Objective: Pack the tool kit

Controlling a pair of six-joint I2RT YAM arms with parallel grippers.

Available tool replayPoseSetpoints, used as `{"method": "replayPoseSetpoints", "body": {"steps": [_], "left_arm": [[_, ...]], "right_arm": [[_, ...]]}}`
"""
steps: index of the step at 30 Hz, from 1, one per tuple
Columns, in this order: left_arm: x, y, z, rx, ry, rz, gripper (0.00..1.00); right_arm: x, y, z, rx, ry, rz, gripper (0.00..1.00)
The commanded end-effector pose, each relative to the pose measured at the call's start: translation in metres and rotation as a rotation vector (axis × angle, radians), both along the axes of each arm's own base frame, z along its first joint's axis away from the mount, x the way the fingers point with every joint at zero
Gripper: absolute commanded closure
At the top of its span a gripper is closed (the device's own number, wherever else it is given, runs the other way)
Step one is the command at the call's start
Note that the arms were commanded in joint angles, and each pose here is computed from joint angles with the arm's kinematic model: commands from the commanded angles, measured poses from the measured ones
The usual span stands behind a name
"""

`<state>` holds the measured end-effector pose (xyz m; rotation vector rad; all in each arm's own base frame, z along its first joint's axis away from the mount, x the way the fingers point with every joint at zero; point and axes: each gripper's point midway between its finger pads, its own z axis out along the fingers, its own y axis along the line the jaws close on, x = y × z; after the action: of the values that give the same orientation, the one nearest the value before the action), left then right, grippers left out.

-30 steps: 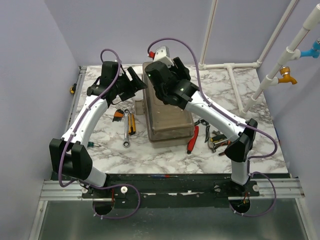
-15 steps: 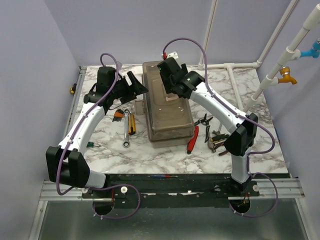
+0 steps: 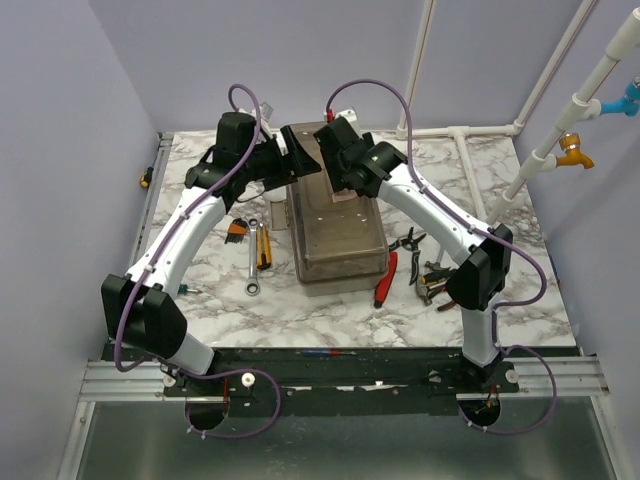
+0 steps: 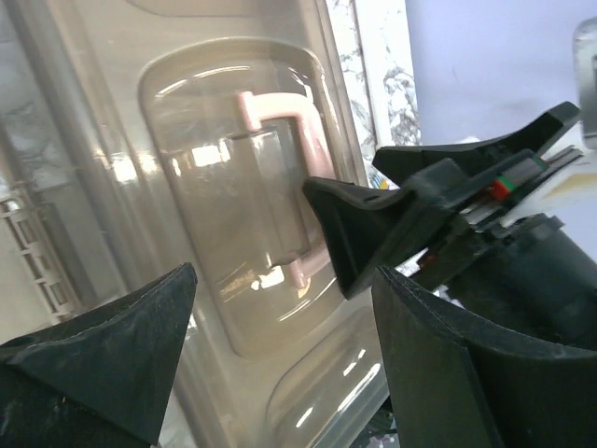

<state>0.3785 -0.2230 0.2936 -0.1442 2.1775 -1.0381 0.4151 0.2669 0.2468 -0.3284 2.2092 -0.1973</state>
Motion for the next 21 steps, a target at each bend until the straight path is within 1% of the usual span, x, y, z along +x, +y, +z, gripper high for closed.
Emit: {"method": "replayPoseSetpoints", "body": {"steps": [1,5,8,11,15,18,21], "left_arm": [[0.009,-0.010,-0.008,0.031,0.044,0.013,0.23],[0.023,-0.021,-0.012,-0.036,0.069,0.050,0.24],[0.035,-0.026,-0.024,-0.061,0.104,0.077,0.24],[0.046,-0.025,-0.046,-0.040,0.149,0.121,0.24],[0.049,-0.021,-0.076,-0.009,0.220,0.162,0.24],[0.049,-0.020,-0.085,-0.014,0.234,0.172,0.24],[0.050,-0.019,-0.087,-0.015,0.236,0.174,0.24]], "right_arm": [[-0.003,-0.029,-0.016,-0.172,0.030,-0.089,0.33],[-0.007,-0.041,-0.015,-0.235,0.043,-0.105,0.34],[-0.008,-0.048,-0.010,-0.265,0.030,-0.125,0.34],[-0.006,-0.059,0.002,-0.324,-0.012,-0.172,0.36],[-0.002,-0.076,0.024,-0.426,-0.080,-0.236,0.38],[-0.001,-0.086,0.043,-0.493,-0.155,-0.287,0.38],[-0.003,-0.091,0.060,-0.522,-0.214,-0.320,0.39]]}}
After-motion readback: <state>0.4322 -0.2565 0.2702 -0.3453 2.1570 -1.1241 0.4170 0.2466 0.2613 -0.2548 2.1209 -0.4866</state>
